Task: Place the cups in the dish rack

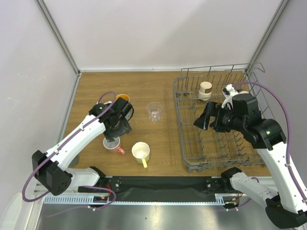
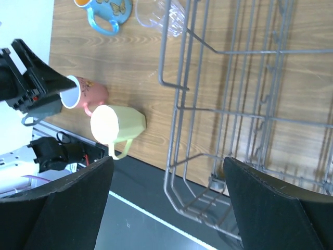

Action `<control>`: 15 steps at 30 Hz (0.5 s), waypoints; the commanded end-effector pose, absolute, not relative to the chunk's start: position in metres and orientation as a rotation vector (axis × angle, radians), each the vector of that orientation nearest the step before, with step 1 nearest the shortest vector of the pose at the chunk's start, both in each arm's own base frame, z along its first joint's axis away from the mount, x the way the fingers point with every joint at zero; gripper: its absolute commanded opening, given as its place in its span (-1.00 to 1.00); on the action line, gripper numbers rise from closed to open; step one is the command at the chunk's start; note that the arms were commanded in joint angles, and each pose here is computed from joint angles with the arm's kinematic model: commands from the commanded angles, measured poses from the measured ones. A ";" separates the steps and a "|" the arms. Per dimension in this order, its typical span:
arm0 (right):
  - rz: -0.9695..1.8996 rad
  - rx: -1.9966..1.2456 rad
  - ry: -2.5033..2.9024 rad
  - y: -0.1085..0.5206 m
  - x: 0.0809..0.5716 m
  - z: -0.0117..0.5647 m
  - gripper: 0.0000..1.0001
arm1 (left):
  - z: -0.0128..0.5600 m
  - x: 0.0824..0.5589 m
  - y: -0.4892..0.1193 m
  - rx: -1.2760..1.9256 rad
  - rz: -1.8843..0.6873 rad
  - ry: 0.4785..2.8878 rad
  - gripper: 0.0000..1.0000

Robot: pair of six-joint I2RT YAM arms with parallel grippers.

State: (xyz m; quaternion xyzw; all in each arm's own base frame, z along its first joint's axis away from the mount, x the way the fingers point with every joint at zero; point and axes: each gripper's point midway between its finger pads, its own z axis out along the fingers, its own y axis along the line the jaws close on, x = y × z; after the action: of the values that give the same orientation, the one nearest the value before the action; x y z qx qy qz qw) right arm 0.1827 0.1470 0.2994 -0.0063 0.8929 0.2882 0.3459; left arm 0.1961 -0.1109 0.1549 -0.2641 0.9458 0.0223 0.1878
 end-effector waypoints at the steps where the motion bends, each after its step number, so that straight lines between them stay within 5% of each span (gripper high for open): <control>1: 0.726 -0.014 2.332 0.137 0.165 0.296 0.87 | 0.155 0.198 -0.096 -0.840 0.146 2.600 0.43; 15: 0.660 0.014 2.303 0.119 0.151 0.299 0.90 | 0.091 0.229 -0.079 -0.944 0.174 2.682 0.28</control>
State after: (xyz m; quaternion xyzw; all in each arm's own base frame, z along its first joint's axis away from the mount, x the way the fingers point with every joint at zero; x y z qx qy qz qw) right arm 0.1532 0.1246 0.2865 0.0055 0.9001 0.2642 0.3465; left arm 0.2186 -0.0768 0.1035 -0.3298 0.9287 0.0767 0.1511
